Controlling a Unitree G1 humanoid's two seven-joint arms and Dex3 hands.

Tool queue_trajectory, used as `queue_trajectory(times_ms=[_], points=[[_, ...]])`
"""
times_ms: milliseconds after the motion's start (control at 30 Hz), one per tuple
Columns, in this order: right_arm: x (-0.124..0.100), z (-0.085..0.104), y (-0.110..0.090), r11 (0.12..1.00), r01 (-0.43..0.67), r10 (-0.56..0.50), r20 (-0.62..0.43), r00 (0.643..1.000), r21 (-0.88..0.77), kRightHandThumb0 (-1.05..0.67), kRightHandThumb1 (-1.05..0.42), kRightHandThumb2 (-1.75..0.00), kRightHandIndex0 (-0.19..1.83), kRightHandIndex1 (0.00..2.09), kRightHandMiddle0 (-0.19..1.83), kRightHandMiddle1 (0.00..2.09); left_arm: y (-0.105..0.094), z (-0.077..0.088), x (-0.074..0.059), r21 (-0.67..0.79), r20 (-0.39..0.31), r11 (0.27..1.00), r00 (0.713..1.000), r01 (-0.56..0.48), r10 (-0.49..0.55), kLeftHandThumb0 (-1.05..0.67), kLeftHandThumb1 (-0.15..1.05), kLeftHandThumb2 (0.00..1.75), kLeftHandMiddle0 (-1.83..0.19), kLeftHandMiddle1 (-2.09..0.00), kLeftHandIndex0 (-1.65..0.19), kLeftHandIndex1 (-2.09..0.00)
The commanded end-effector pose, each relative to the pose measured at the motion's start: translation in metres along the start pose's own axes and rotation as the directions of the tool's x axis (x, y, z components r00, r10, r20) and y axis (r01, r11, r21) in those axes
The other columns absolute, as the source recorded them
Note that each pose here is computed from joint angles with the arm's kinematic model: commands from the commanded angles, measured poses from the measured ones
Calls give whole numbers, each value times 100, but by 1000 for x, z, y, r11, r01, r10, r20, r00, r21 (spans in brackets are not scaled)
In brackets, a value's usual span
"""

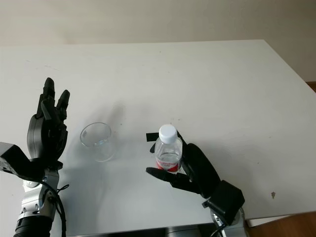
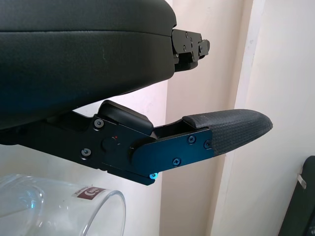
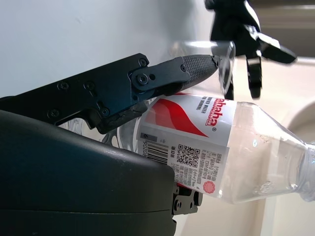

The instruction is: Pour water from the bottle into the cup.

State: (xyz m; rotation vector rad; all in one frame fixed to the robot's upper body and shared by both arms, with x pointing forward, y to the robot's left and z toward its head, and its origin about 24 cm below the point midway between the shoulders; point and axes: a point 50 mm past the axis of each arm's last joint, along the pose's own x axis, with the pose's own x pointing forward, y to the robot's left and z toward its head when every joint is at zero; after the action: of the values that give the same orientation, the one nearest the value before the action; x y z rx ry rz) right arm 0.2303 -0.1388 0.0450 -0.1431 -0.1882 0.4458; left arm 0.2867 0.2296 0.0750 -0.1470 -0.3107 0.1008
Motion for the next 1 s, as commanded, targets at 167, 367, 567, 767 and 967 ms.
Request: queue_trajectory(times_ms=[167, 367, 567, 767, 967], points=[[40, 15, -12, 999, 36, -36, 70, 997, 4, -27, -105, -39, 48, 209, 7, 209, -3, 3, 4, -8, 18, 1000, 1000, 2, -1, -87, 105, 68, 19, -53, 0, 0], [71, 36, -24, 988, 79, -59, 150, 987, -134, -22, -105, -38, 27, 209, -8, 209, -3, 3, 3, 5, 23, 1000, 1000, 7, -7, -87, 105, 69, 19, -51, 1, 0], [96, 49, -31, 955, 123, -68, 206, 976, -269, -17, -105, -38, 3, 209, -19, 209, -4, 3, 1, 5, 22, 1000, 1000, -1, 1, -88, 105, 70, 19, -50, 1, 0], [123, 58, -35, 882, 147, -48, 224, 973, -448, -11, -105, -36, -4, 209, -19, 209, -4, 3, 1, 6, 25, 1000, 1000, 1, -1, -88, 105, 70, 19, -46, 3, 0], [141, 58, -32, 796, 123, -11, 188, 982, -593, -4, -105, -35, -18, 209, -19, 209, -4, 2, 0, -6, 19, 1000, 1000, -3, 3, -88, 105, 69, 19, -45, 3, 0]])
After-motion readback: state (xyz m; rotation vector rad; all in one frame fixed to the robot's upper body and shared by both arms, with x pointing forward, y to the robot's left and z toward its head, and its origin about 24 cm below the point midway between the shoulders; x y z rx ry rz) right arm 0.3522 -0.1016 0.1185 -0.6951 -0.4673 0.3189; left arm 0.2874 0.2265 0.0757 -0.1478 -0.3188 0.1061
